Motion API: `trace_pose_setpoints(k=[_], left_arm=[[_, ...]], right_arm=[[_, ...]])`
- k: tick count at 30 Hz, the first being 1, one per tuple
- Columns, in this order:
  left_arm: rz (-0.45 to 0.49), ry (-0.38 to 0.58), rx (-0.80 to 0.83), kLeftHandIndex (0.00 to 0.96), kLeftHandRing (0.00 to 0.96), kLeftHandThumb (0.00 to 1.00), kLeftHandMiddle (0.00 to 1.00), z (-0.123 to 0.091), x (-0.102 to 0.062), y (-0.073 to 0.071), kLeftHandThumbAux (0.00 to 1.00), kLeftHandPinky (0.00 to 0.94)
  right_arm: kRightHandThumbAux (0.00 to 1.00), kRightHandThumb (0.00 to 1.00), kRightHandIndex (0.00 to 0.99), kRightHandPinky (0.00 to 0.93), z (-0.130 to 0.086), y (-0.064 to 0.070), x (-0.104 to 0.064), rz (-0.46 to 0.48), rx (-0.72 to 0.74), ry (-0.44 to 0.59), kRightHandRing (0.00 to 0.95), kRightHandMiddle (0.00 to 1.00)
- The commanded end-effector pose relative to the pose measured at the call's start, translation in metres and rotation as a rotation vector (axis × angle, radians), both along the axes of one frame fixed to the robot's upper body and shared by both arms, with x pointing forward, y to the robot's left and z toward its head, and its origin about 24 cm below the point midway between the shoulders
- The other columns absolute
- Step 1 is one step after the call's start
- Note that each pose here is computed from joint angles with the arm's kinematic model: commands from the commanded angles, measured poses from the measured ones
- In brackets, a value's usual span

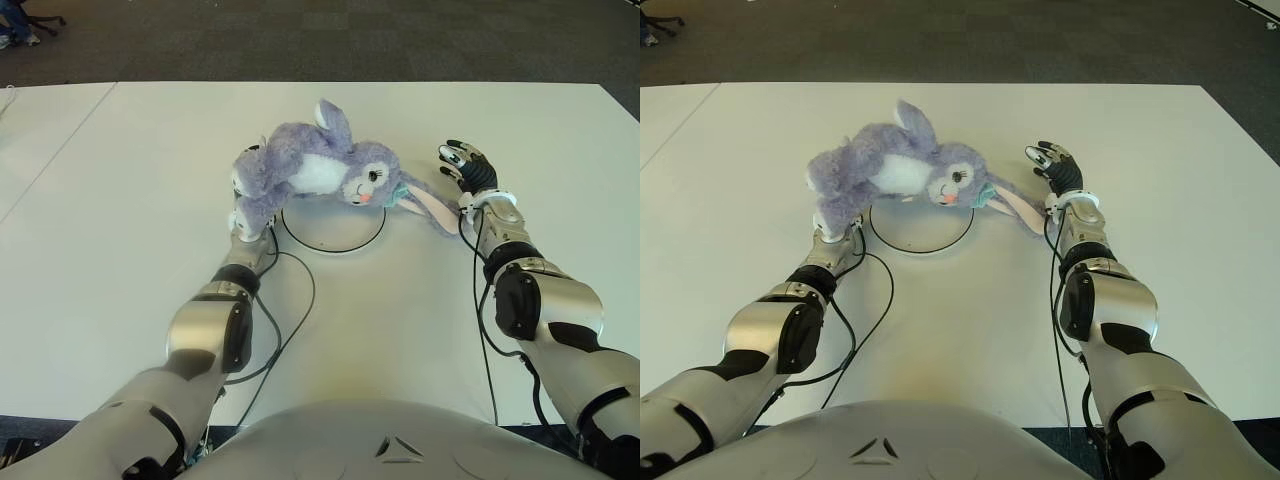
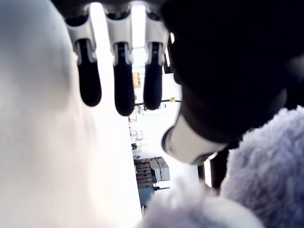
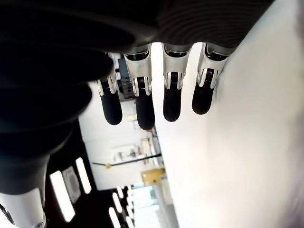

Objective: Put the doll into the plate.

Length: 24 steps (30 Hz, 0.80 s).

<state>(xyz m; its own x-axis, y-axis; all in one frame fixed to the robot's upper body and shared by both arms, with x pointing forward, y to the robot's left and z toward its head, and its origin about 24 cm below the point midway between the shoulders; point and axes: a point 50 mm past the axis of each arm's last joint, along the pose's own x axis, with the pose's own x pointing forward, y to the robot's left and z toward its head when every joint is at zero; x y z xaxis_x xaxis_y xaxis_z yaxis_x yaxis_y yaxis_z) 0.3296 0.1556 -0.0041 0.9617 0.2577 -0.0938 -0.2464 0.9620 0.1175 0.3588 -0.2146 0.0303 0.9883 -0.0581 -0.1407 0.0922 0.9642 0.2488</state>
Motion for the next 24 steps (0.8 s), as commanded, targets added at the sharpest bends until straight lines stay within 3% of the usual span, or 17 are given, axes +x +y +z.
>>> trace_pose_setpoints(k=[1,5,14,24], left_arm=[[0.03,0.407,-0.044,0.221,0.364,0.253,0.321,-0.086,-0.077,0.003,0.877,0.402],[0.035,0.404,-0.044,0.215,0.359,0.265,0.32,-0.086,-0.077,0.004,0.883,0.391],[0.036,0.396,-0.033,0.226,0.358,0.283,0.331,-0.086,-0.078,0.006,0.89,0.382],[0.044,0.396,-0.019,0.237,0.374,0.29,0.347,-0.085,-0.077,0.007,0.88,0.414]], right_arm=[[0.721,0.0,0.214,0.168,-0.045,0.021,-0.029,-0.068,0.305,0.046,0.183,0.226],[0.73,0.0,0.221,0.18,-0.053,0.021,-0.038,-0.087,0.352,0.031,0.194,0.234],[0.719,0.0,0.264,0.21,-0.07,0.005,-0.059,-0.119,0.371,0.019,0.248,0.28],[0.689,0.0,0.315,0.223,-0.077,0.007,-0.069,-0.138,0.389,-0.005,0.29,0.319]])
